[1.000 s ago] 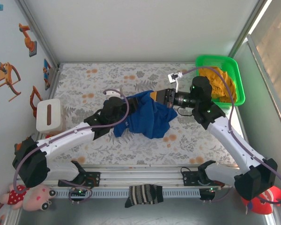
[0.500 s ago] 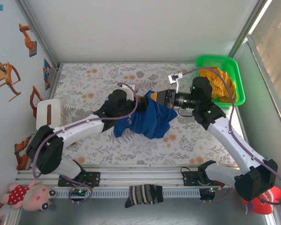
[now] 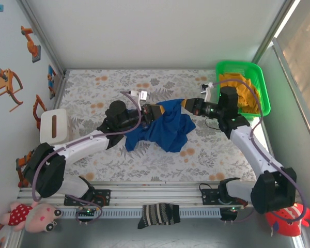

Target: Fold the inside-out t-shirt

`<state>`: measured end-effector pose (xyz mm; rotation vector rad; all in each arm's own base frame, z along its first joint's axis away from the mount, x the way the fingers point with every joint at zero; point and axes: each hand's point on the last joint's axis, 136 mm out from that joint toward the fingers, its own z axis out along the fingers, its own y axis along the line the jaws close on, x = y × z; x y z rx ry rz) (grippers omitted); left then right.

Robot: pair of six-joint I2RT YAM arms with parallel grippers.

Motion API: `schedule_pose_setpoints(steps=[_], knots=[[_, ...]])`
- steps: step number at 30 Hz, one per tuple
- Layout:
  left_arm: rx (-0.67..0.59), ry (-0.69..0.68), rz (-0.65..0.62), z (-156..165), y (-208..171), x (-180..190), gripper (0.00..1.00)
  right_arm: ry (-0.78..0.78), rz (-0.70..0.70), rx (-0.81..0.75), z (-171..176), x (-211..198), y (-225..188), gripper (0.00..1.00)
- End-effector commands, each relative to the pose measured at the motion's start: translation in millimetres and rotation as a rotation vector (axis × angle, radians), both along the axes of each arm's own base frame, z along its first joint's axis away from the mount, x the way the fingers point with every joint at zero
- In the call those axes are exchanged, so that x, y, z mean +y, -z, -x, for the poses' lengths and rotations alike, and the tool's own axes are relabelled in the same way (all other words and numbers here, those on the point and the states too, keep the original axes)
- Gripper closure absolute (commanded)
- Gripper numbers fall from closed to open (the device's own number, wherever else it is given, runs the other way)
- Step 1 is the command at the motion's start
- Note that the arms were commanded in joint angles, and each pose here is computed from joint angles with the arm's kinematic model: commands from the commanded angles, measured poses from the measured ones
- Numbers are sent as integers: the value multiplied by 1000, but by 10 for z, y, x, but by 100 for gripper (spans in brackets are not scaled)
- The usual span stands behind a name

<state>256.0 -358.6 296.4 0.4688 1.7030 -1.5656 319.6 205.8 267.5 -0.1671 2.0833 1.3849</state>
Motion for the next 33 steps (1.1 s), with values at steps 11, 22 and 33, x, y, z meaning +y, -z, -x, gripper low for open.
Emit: schedule_pose_setpoints(steps=[11, 22, 33], knots=[[79, -51, 116, -72, -109, 213, 100, 126, 110, 40, -62, -187, 200, 59], [89, -38, 71, -62, -4, 207, 100, 75, 132, -11, 218, 39, -156, 52], [84, -32, 71, -38, -36, 215, 100, -20, 144, 26, 103, 556, 96, 52]])
